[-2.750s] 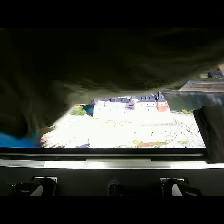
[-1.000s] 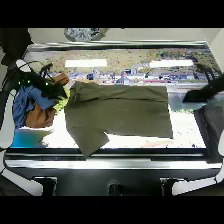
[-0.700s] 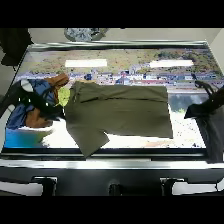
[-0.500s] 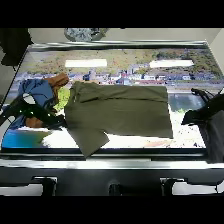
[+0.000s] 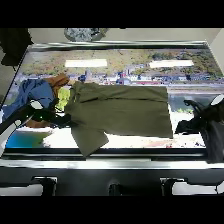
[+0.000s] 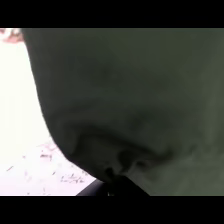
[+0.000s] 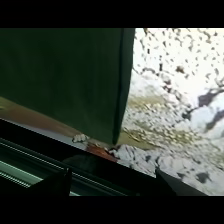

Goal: Fold the shirts.

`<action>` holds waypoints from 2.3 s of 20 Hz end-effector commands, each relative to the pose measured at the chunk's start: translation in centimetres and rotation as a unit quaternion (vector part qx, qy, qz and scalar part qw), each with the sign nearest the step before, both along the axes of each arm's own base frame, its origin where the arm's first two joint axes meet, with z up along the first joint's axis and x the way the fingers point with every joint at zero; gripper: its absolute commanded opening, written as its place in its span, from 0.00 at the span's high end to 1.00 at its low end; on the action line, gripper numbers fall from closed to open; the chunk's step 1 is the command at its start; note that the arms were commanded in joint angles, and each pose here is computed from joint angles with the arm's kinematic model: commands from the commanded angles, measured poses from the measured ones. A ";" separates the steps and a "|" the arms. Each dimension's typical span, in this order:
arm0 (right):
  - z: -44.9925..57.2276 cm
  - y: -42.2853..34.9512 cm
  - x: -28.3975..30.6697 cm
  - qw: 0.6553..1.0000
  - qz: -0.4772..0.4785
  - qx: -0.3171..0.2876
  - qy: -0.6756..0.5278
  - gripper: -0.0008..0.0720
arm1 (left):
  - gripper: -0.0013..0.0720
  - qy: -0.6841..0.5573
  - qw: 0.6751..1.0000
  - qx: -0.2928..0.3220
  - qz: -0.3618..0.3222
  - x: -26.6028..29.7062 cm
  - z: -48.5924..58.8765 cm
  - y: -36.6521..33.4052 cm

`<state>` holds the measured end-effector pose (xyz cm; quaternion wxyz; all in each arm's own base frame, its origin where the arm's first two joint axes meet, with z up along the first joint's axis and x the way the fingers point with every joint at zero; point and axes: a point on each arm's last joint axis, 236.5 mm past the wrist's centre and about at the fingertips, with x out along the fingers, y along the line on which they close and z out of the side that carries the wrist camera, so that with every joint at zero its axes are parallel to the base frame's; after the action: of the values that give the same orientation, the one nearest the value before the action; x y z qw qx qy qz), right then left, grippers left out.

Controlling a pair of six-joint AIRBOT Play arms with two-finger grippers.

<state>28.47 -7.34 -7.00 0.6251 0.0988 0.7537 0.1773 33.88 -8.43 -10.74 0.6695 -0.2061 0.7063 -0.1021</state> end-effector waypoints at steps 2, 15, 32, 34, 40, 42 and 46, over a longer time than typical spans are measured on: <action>-2.5 2.4 0.5 0.999 -0.026 0.038 -0.026 0.13 | 0.94 -0.020 1.000 0.011 -0.002 0.8 -0.5 -0.6; 0.9 3.6 5.3 0.993 -0.001 0.073 -0.097 0.94 | 0.94 -0.124 0.989 0.021 -0.078 4.8 9.2 0.5; 60.7 3.9 -6.4 0.545 -0.011 -0.341 -0.766 0.93 | 0.94 -0.793 0.604 0.050 0.065 -11.5 68.8 1.9; 60.6 3.4 -6.8 0.548 -0.021 -0.348 -0.760 0.93 | 0.94 -0.798 0.598 0.047 0.068 -11.7 69.2 2.0; 49.5 0.9 0.7 0.723 0.016 -0.288 -0.628 0.94 | 0.94 -0.724 0.686 0.052 0.054 -4.4 63.5 1.4; 40.4 -0.2 4.7 0.831 0.046 -0.222 -0.507 0.94 | 0.94 -0.614 0.786 0.068 0.018 1.6 54.8 0.7; 23.1 -1.6 12.4 0.936 0.072 -0.126 -0.320 0.94 | 0.94 -0.370 0.924 0.086 -0.047 10.2 32.8 0.2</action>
<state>38.23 -9.04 27.41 0.8977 -0.1511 0.4057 0.0820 40.80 -8.02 35.79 0.9554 -0.0684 0.2493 -0.1429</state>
